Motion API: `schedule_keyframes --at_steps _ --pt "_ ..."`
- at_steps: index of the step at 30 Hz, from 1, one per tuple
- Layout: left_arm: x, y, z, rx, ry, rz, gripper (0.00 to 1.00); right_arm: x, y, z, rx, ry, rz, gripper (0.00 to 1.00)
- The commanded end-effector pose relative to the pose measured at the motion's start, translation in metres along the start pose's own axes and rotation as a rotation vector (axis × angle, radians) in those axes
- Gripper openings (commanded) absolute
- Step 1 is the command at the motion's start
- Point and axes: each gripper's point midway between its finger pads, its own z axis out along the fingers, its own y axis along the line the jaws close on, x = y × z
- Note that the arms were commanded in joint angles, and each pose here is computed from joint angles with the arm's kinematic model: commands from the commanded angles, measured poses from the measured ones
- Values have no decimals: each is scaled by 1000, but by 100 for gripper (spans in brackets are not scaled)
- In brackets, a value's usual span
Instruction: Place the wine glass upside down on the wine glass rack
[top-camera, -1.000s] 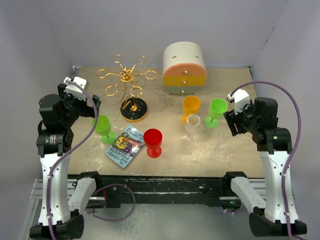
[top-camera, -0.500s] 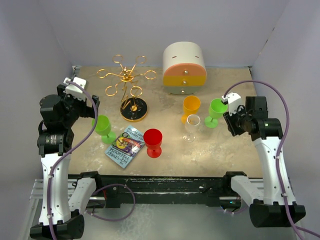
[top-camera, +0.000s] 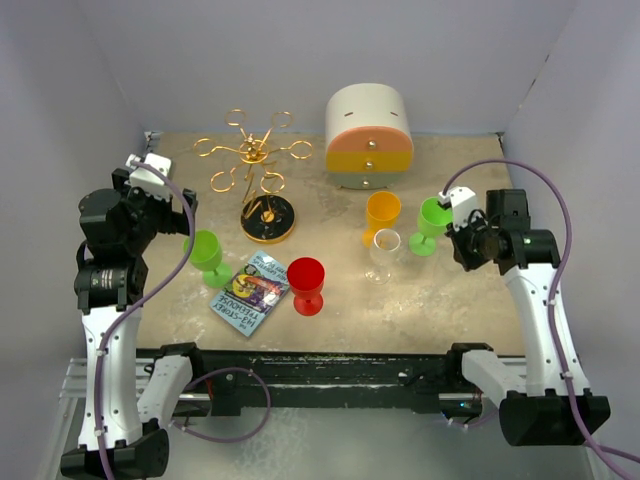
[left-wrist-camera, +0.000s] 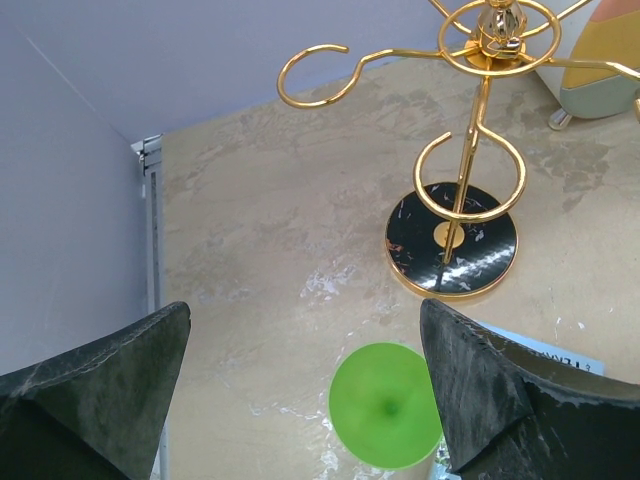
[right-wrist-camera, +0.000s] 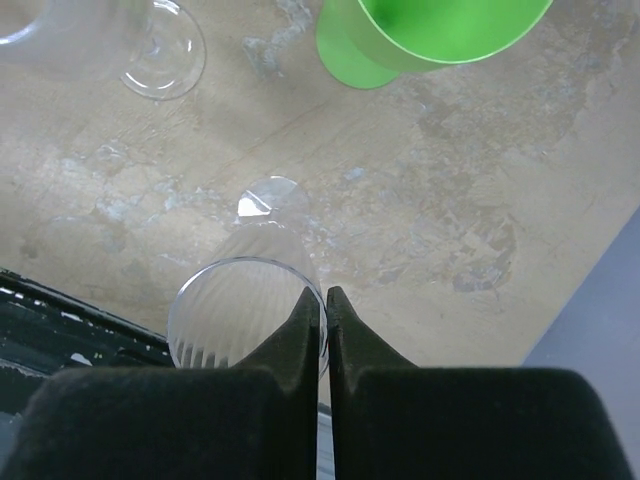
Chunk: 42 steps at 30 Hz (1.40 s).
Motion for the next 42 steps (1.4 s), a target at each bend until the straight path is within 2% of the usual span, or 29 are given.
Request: schedule_keyframes --at_steps 1,10,17,25,31,36,42 --pt "-12 0 -1 15 -36 30 99 -20 3 -19 -24 -78 -46 0" --pt "-32 -2 -14 26 -39 -4 99 -48 10 -95 16 -240 -166 0" --pt "-62 5 -14 18 -83 -19 99 -96 21 -150 -2 -461 -265 0" --pt "-112 -4 -21 105 -171 -20 99 -171 32 -176 -123 -727 -276 0" --pt "-149 -3 -21 136 -226 -30 99 -237 33 -214 -176 -1002 -276 0" --pt "-166 -13 -3 236 -224 -84 99 -286 35 -221 -250 -1095 -224 0" --pt "-195 -57 23 403 -270 -129 99 -328 46 -219 -364 -1160 -146 0"
